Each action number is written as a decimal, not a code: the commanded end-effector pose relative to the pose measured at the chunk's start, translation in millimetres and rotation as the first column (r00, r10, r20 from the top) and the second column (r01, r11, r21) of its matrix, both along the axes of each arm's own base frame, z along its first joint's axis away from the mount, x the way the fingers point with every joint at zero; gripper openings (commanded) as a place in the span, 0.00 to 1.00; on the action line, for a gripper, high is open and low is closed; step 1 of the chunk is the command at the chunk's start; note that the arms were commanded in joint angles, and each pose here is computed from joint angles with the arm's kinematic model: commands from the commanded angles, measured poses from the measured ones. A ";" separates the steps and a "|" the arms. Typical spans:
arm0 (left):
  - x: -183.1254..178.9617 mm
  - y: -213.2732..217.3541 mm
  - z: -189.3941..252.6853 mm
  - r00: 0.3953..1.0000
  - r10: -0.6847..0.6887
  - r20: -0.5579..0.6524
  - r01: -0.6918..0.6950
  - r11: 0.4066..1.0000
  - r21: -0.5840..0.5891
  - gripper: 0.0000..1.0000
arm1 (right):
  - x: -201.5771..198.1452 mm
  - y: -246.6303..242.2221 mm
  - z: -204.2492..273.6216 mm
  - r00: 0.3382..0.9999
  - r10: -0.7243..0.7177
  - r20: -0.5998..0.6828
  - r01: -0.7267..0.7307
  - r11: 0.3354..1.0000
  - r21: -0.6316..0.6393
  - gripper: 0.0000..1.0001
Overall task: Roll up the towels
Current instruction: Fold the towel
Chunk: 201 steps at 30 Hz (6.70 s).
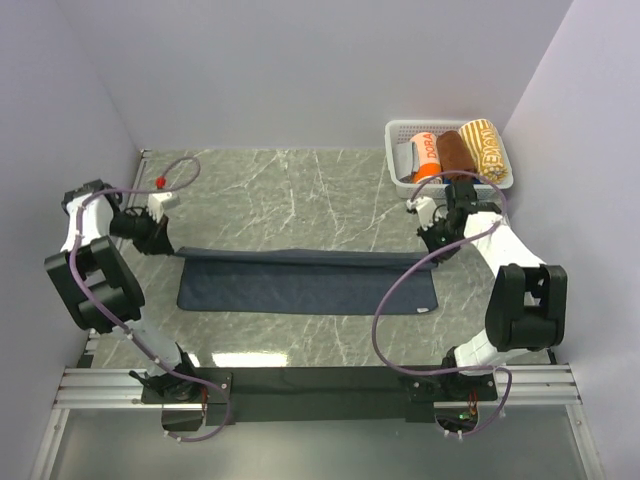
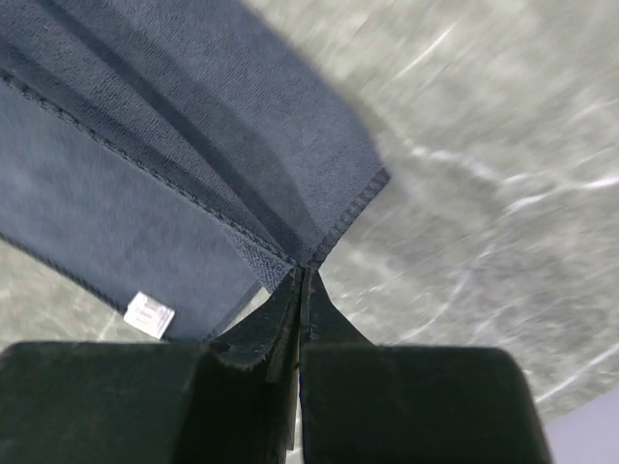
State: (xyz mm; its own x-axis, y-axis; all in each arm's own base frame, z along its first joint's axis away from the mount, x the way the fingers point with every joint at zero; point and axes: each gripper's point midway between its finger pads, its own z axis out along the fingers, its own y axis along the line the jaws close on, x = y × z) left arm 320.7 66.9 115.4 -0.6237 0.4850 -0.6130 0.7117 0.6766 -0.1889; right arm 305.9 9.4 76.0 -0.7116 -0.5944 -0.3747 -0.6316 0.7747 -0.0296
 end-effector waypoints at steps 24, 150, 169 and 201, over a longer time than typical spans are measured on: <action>-32.0 5.9 -38.7 0.896 0.231 -0.379 -0.239 0.971 0.026 0.01 | -26.2 -14.1 -12.6 0.965 -0.026 -0.262 0.014 0.999 -0.049 0.00; 57.6 -100.3 -29.0 0.910 0.295 -0.291 -0.342 0.931 -0.124 0.54 | 43.5 -49.2 4.6 0.828 -0.534 -0.168 0.527 0.845 -0.088 0.61; 62.7 -97.0 7.8 0.926 0.342 -0.158 -0.364 0.921 -0.142 0.71 | 18.5 -38.7 -69.4 0.666 -0.624 -0.408 0.661 0.747 -0.064 0.46; 63.2 -97.0 45.2 0.898 0.416 -0.145 -0.440 0.861 -0.256 0.99 | 25.8 20.4 38.8 0.881 -0.377 -0.287 0.436 0.882 0.179 0.00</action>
State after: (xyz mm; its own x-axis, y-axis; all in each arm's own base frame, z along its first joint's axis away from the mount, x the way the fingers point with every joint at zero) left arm 385.6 -25.4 140.4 -0.8050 0.0184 -0.5930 0.3381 0.8356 -0.4330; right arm 342.6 -19.1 98.8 -0.9729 -0.0645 -0.2221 -0.1117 0.9720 0.2070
